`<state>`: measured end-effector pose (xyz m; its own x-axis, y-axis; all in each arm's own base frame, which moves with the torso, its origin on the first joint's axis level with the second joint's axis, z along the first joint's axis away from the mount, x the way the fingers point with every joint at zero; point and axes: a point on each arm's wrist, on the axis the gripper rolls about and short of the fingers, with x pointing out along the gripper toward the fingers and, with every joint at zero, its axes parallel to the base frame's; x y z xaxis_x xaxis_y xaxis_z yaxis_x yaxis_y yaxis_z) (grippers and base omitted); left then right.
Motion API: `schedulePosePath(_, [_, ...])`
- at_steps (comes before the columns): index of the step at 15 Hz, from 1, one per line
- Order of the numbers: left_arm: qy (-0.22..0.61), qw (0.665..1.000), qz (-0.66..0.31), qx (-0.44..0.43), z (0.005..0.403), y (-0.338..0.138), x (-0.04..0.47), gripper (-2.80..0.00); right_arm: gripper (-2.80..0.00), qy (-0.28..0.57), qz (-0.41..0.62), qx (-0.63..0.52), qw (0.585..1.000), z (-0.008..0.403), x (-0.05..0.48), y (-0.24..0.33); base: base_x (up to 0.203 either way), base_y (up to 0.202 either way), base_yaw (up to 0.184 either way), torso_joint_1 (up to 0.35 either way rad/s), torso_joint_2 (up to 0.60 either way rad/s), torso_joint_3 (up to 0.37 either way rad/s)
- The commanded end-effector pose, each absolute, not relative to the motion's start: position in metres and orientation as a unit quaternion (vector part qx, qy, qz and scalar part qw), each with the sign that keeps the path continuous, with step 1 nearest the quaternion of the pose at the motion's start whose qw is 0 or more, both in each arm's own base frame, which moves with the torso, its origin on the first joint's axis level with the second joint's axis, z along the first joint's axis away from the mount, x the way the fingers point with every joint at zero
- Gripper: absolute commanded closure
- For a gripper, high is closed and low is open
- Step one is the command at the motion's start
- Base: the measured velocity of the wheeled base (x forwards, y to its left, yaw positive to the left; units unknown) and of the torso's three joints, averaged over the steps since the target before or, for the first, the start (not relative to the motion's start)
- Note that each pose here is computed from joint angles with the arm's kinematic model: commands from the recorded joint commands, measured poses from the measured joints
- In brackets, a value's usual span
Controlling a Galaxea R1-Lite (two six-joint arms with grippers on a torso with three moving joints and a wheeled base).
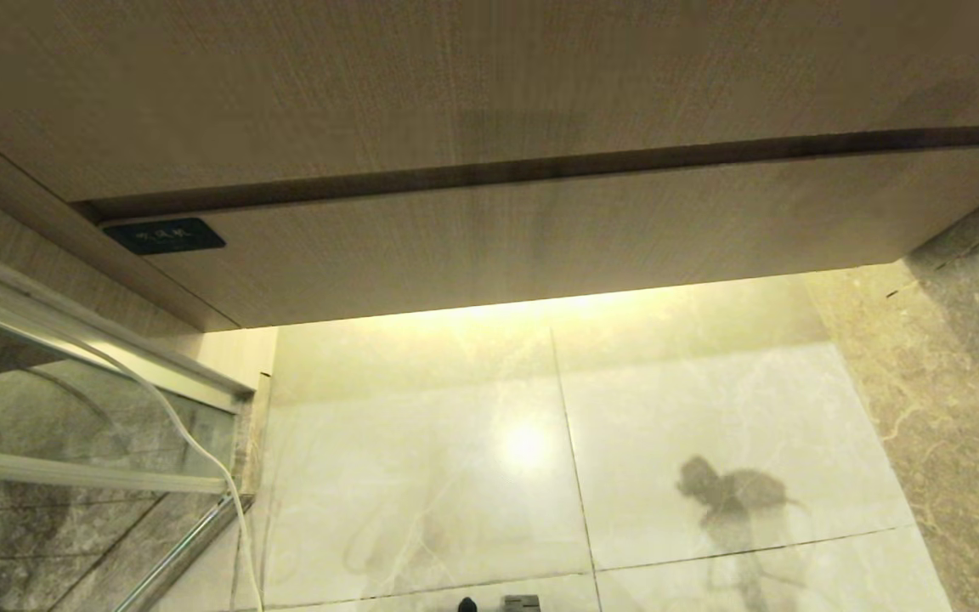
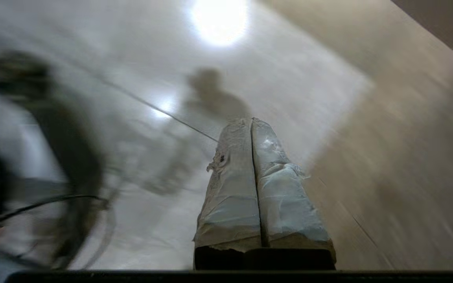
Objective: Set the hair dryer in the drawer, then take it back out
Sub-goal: Pull open the drawer
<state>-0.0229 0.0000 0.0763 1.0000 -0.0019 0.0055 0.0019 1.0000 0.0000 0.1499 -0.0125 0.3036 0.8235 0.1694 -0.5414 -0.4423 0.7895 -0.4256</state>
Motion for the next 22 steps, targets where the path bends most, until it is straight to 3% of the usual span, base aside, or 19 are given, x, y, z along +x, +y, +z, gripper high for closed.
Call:
schedulePosePath(1, [-0.003,1.000,-0.001,0.000,0.076,0.000,-0.023,0.00,0.00,0.221,0.311,-0.239,0.893,0.296,0.180,-0.005,0.000,0.000,0.000,0.000,0.00,0.000])
schedulePosePath(4, [-0.003,1.000,-0.001,0.000,0.076,0.000,-0.023,0.00,0.00,0.191,0.381,-0.237,0.873,0.299,0.232,-0.002,0.000,0.000,0.000,0.000,0.00,0.000])
schedulePosePath(5, [-0.002,1.000,-0.001,0.000,0.076,0.000,-0.023,0.00,-2.80,0.178,0.400,-0.238,0.867,0.303,0.250,0.001,0.000,0.000,0.000,0.000,0.00,0.000])
schedulePosePath(14, [-0.003,1.000,-0.001,0.000,0.076,0.000,-0.023,0.00,-2.80,0.021,0.482,-0.444,0.755,0.310,0.288,0.031,0.000,0.000,0.000,0.000,0.00,0.000])
schedulePosePath(22, [-0.003,1.000,-0.001,0.000,0.076,0.000,-0.023,0.00,-2.80,-0.027,0.476,-0.506,0.719,0.329,0.308,0.045,0.000,0.000,0.000,0.000,0.00,0.000])
